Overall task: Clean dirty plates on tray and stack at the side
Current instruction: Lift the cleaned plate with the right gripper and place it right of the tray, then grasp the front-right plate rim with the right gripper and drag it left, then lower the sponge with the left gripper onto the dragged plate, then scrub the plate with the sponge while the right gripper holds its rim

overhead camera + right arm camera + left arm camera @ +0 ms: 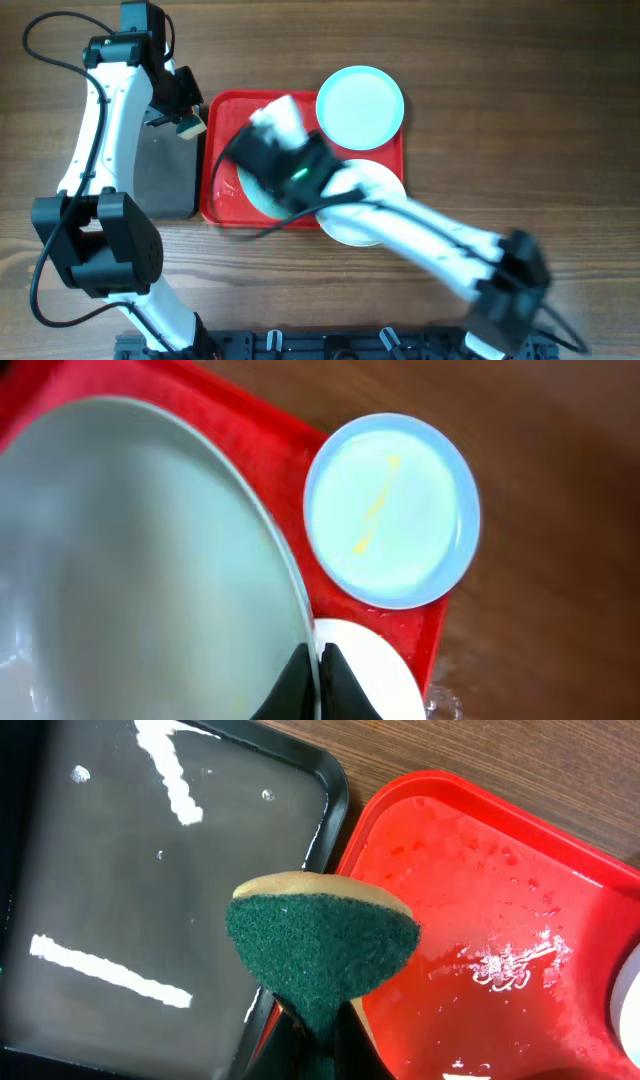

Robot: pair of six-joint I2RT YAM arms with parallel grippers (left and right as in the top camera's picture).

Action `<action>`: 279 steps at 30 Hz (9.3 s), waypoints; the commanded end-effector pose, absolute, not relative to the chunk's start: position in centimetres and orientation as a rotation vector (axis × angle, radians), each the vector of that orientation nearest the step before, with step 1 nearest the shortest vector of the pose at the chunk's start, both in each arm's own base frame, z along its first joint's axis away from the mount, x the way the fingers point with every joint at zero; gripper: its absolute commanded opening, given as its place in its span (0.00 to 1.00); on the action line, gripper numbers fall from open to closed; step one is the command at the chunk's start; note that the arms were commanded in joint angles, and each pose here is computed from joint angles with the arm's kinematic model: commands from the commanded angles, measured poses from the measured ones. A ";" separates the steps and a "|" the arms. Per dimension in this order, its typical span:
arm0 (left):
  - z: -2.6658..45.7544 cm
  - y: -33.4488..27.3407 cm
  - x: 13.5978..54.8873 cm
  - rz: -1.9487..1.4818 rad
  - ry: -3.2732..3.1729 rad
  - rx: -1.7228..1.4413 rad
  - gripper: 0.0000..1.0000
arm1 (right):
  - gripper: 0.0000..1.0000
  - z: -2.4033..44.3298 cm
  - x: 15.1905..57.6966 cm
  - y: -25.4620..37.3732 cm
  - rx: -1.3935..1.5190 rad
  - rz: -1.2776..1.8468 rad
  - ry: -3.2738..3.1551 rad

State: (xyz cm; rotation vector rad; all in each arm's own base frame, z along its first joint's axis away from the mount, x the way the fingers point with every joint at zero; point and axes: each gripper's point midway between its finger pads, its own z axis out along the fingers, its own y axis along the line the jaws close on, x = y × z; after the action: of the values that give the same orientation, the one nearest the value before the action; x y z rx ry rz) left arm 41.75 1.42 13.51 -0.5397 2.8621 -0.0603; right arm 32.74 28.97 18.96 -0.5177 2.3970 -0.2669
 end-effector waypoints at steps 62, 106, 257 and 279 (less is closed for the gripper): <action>14.6 -6.4 42.3 -0.251 2.838 -0.417 0.04 | 0.37 3.0 26.4 9.2 0.029 0.357 3.037; 14.6 -6.3 42.5 -0.241 2.832 -0.418 0.04 | 0.04 1.6 31.5 26.0 0.285 0.643 2.800; 3.7 -5.7 33.6 0.134 3.093 -0.371 0.04 | 0.04 -1.7 34.1 31.1 0.044 0.754 2.965; 0.8 -11.0 38.7 -0.277 2.851 -0.179 0.04 | 0.04 -1.7 34.0 31.0 0.047 0.756 2.970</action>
State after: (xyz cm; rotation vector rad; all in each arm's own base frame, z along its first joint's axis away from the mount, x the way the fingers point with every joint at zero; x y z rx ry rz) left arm 36.75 -14.00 1.77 0.0113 2.9041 -0.5355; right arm 34.43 31.75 0.13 0.0262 2.9259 0.8106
